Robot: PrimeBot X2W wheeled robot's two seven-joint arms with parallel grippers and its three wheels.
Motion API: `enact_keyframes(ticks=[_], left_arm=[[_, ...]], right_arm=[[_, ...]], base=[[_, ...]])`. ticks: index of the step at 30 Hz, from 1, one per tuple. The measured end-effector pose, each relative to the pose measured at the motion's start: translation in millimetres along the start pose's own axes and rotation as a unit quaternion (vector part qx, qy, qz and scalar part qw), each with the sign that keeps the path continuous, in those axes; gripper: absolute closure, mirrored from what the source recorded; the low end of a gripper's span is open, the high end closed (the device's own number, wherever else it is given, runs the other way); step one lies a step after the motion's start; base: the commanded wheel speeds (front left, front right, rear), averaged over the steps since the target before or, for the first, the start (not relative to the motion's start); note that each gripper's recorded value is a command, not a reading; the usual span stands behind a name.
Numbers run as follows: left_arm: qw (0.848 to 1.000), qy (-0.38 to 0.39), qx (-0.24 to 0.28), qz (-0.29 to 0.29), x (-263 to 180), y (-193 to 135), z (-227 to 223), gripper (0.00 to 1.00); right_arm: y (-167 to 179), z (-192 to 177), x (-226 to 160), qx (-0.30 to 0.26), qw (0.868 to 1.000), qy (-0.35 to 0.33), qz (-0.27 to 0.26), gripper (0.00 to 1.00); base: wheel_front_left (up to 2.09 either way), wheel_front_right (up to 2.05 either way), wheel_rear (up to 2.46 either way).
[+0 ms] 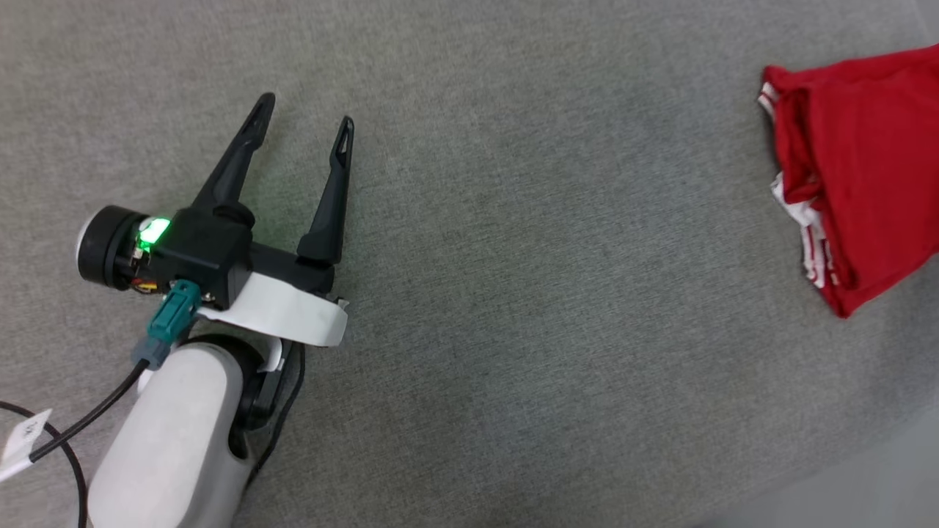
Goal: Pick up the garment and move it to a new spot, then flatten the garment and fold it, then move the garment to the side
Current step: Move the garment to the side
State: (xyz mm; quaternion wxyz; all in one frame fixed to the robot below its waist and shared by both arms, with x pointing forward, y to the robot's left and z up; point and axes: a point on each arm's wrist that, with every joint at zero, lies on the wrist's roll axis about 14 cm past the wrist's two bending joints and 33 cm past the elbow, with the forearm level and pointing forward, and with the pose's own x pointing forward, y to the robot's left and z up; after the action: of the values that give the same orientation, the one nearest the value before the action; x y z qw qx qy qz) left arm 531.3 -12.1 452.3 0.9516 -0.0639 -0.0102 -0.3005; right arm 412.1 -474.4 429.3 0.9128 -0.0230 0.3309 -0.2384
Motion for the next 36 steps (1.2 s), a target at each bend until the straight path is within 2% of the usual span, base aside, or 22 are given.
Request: enact_keyframes(ticks=[1,2,3,7,10,15,18,28,32,36], left_arm=[[1.0,0.004,-0.001,-0.001,1,2,-5,0.0],[1.0,0.007,-0.001,0.0,2,4,-9,0.0],[1.0,0.011,-0.001,0.001,2,6,-13,0.0],[1.0,0.022,-0.001,0.011,-2,14,-24,0.0],[1.0,0.021,-0.001,0.014,-4,15,-21,0.0],[1.0,0.019,-0.002,0.024,-13,14,-14,0.0],[0.999,0.008,0.0,0.041,-29,10,3,0.0],[0.997,-0.011,0.006,0.08,-74,1,43,0.0],[0.995,-0.019,0.009,0.102,-94,3,55,0.0],[0.99,-0.02,0.014,0.136,-118,16,61,0.0]], right_arm=[[0,-1,4,0.0,1.0,-0.004,-0.005,0.93],[0,-3,9,0.0,1.0,-0.005,-0.008,0.6],[3,-5,13,-0.002,1.0,-0.007,-0.009,0.0],[19,-18,26,0.006,1.0,-0.013,-0.005,0.0],[12,-15,24,0.005,0.999,-0.034,-0.016,0.0],[-2,6,9,-0.002,0.996,-0.088,-0.028,0.0],[0,12,-16,-0.007,0.992,-0.123,-0.012,0.0],[63,-1,-71,0.009,0.981,-0.168,0.092,0.0],[92,-1,-91,0.019,0.972,-0.193,0.135,0.0],[140,-1,-109,0.03,0.957,-0.216,0.194,0.0]], base=[[0.0,0.0,0.0],[0.0,0.0,0.0],[0.0,0.0,0.0],[0.0,0.0,0.0],[0.0,0.0,0.0],[0.0,0.0,0.0],[0.0,0.0,0.0],[0.0,0.0,0.0],[0.0,0.0,0.0],[0.0,0.0,0.0]])
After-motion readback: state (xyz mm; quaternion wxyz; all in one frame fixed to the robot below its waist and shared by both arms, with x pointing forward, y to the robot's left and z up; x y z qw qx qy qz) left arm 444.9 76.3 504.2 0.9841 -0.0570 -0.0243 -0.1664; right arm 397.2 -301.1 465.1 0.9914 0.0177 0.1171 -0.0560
